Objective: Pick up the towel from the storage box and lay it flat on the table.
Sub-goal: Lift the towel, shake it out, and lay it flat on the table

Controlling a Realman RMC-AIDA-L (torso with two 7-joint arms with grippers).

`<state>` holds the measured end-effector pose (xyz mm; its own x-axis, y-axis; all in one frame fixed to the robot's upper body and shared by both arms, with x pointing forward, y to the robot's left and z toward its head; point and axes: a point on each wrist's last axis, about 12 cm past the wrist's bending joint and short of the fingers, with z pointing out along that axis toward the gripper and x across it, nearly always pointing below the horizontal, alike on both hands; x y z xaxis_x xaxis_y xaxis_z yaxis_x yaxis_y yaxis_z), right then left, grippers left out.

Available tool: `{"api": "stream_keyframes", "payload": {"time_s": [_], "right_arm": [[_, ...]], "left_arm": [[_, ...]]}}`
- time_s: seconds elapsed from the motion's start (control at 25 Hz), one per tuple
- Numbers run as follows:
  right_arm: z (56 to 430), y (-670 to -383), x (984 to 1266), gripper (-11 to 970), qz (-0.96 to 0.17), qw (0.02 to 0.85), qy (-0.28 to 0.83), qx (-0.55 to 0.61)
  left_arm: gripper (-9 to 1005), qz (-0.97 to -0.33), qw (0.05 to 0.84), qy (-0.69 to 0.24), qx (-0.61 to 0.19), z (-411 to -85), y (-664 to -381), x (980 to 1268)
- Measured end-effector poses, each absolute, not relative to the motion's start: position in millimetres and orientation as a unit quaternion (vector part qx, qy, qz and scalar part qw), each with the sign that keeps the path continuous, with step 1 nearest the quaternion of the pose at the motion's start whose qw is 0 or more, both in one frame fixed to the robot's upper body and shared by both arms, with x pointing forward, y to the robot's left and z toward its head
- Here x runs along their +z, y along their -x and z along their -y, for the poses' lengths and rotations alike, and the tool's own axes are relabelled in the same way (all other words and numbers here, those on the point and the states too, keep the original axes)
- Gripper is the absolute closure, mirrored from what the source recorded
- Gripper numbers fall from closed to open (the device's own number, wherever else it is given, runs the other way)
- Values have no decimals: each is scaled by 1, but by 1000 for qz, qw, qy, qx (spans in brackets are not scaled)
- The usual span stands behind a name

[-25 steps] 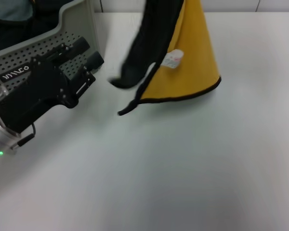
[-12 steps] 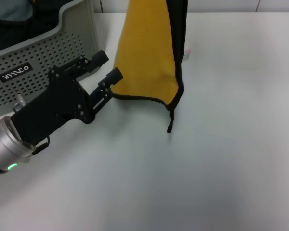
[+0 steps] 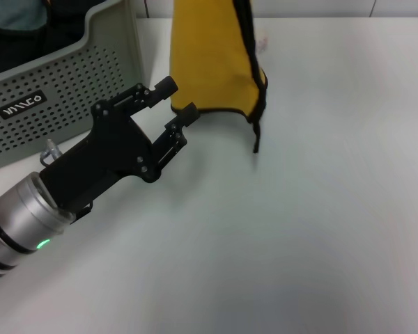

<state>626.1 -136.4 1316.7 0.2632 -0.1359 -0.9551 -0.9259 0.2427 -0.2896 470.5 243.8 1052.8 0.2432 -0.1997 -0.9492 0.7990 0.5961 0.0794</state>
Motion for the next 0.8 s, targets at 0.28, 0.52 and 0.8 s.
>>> {"api": "stream_keyframes", "payload": {"time_s": [0.28, 0.52, 0.8], "right_arm": [[116, -634, 1325, 953, -503, 600, 525, 334], [103, -640, 1333, 953, -497, 605, 527, 330], [98, -643, 1338, 953, -495, 611, 528, 321]], "left_arm": [[585, -524, 738, -287, -314, -237, -473, 1047], [584, -537, 741, -284, -288, -236, -472, 1041], [584, -538, 742, -284, -281, -235, -470, 1039]]}}
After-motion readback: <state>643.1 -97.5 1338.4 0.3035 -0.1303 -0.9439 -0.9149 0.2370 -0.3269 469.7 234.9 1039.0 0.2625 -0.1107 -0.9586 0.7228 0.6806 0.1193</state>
